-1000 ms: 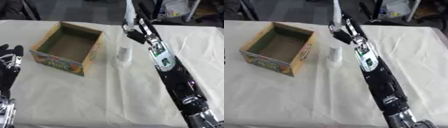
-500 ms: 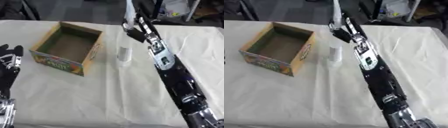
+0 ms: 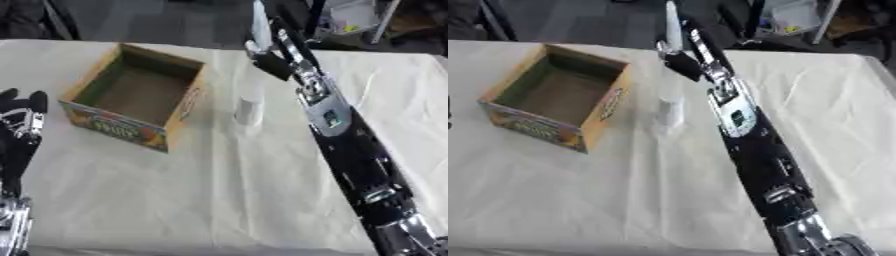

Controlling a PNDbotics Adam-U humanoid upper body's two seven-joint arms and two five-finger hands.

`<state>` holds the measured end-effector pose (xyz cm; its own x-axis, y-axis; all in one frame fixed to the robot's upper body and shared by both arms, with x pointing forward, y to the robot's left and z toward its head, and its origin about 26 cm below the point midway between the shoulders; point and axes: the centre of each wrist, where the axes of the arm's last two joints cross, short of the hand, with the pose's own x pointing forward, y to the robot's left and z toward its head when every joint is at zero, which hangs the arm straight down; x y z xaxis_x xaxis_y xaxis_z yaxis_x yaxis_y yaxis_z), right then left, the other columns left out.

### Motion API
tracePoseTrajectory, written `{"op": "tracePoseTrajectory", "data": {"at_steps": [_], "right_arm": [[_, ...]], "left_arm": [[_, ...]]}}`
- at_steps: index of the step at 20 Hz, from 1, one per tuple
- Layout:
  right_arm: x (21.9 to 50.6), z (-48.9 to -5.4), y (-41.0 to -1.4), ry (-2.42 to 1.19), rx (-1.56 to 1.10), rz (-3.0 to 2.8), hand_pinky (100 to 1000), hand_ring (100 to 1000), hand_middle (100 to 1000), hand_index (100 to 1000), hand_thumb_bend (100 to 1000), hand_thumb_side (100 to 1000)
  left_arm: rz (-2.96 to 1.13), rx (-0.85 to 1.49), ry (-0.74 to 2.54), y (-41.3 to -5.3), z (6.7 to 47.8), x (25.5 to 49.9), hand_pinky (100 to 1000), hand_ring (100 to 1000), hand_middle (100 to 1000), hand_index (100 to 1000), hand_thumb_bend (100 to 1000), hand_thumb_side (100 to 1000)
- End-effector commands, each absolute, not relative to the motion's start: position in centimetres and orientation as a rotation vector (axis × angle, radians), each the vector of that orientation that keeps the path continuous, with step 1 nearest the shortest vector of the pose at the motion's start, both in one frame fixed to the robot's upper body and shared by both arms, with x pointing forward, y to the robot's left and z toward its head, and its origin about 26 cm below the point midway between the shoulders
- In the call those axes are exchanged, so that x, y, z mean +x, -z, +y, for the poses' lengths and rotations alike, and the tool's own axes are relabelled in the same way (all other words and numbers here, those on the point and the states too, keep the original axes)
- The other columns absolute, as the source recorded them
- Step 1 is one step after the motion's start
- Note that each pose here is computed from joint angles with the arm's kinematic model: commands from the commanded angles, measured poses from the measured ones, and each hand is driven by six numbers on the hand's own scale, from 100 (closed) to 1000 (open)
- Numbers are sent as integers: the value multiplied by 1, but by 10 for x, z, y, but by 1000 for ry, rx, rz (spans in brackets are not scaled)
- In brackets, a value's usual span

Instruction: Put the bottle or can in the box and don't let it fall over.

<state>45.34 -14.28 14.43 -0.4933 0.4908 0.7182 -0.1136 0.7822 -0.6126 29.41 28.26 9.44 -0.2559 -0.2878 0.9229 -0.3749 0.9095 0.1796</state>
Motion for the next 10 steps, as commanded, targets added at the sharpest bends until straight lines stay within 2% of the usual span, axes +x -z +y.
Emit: {"op": "tracePoseTrajectory", "data": {"at_steps": [1,10], "right_arm": [[454,-143,-161,-748,-289,-2005,967,1000,1000,1000,100,647],[456,-145,-160,-744,-280,-1989,968,1000,1000,1000,100,654]], "left_arm": [[-1884,490,-87,-102,283,296,666,634,645,802,606,585],[-1887,485,-88,-103,283,296,667,633,644,802,606,585]]}}
